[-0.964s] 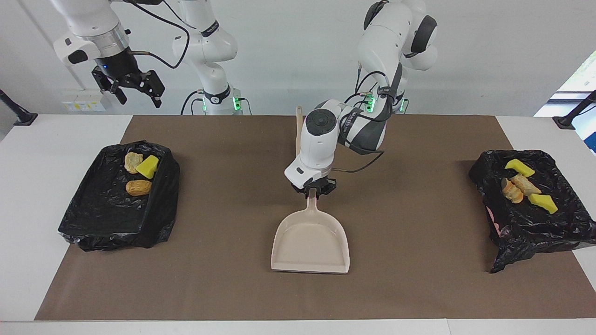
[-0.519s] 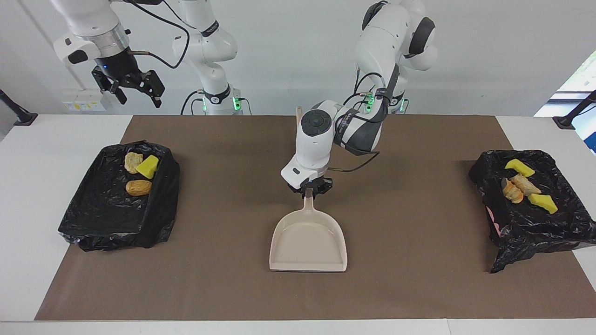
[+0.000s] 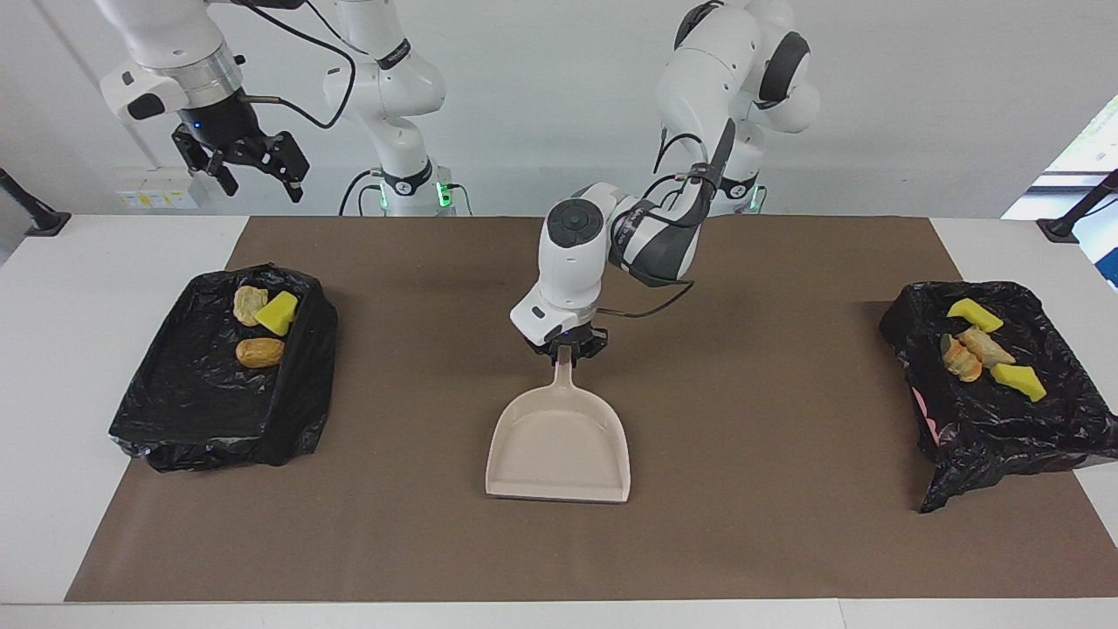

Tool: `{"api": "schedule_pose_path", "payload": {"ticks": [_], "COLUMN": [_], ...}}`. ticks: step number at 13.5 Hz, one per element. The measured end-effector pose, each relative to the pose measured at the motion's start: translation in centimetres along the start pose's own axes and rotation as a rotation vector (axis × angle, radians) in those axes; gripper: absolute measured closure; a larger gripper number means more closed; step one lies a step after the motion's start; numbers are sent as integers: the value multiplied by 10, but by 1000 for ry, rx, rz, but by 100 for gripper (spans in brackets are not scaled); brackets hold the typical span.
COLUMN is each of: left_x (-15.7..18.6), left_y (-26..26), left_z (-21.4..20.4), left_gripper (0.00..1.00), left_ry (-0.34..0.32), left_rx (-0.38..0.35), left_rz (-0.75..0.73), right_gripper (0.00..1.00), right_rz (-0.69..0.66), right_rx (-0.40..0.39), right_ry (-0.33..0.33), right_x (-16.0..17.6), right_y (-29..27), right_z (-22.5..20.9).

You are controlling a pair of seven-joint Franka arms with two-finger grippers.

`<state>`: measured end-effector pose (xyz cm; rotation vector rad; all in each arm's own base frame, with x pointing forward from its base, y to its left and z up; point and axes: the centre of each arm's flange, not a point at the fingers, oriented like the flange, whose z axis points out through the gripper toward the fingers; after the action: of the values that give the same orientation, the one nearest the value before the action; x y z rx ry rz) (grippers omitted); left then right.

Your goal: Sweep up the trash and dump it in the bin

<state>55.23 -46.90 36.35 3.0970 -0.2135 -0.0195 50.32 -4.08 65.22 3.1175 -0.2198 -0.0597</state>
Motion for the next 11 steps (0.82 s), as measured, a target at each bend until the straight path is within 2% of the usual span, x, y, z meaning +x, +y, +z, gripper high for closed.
{"api": "schedule_pose_path", "payload": {"ticks": [4, 5, 7, 9, 10, 11], "left_x": [2, 2, 6, 10, 12, 12], "left_y": [-2, -3, -9, -21, -37, -58], "left_z": [0, 0, -4, -26, -43, -61], "left_gripper": [61, 55, 31, 5, 0, 0], "left_ry": [2, 3, 11, 36, 48, 54], "left_rx": [0, 0, 2, -2, -5, -5], "left_rz": [-5, -6, -16, -31, -40, -48], "right_gripper": [0, 0, 0, 0, 0, 0], "right_rz": [0, 0, 0, 0, 0, 0], "right_rx": [0, 0, 0, 0, 0, 0], "right_ry": [0, 0, 0, 0, 0, 0], "right_x": [0, 0, 0, 0, 0, 0], "right_y": [0, 0, 0, 0, 0, 0], "right_z": [0, 0, 0, 0, 0, 0]}}
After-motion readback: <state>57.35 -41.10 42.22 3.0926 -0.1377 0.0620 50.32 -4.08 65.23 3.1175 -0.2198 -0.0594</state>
